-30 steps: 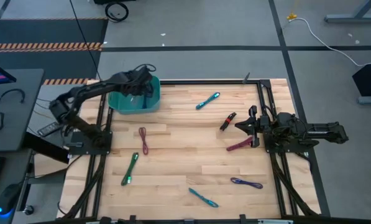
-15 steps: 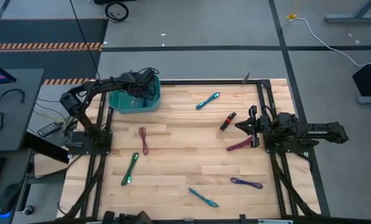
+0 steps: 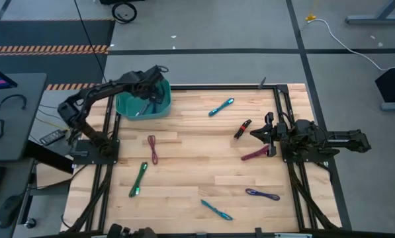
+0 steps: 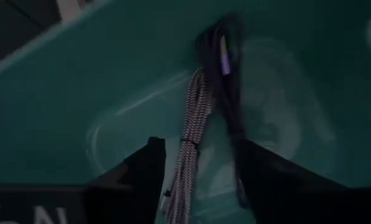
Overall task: Pick and place USB-C Cables
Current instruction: Put the green charger cable into the green bin
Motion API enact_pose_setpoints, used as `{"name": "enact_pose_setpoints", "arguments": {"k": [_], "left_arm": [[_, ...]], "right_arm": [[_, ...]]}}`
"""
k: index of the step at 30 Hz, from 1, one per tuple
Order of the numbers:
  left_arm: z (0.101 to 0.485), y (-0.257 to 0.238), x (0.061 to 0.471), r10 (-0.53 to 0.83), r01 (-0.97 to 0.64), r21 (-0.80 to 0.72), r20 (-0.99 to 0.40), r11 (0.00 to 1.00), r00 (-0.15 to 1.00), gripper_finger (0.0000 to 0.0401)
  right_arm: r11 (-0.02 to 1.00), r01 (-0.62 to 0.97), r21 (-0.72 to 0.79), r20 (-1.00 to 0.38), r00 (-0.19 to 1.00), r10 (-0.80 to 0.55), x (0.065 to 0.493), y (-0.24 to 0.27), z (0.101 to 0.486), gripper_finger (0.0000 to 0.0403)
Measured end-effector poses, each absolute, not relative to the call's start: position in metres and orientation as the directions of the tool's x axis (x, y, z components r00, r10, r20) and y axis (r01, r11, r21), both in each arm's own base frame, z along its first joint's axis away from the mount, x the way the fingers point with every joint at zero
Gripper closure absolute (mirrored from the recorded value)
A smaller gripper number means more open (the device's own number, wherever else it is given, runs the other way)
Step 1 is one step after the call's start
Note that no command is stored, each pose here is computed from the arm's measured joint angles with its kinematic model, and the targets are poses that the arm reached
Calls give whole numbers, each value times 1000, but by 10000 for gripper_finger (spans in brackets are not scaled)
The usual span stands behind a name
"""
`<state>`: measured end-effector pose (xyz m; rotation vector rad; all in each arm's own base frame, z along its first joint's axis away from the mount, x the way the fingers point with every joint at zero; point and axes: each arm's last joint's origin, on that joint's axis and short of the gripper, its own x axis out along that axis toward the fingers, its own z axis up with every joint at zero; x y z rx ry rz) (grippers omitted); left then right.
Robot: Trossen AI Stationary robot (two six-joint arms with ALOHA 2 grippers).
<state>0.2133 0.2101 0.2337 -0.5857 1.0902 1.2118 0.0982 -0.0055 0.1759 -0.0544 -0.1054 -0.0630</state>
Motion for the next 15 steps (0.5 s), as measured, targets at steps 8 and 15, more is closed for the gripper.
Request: {"name": "enact_pose_setpoints", "arguments": {"k": [8, 15], "left_arm": [[298, 154, 224, 457, -874, -65, -832, 482, 314, 209], [320, 70, 242, 367, -751, -184, -784, 635, 502, 228]], "right_arm": [[997, 66, -51, 109, 992, -60, 98, -5, 176, 373], [997, 66, -51, 119, 991, -60, 98, -5, 177, 373]]}}
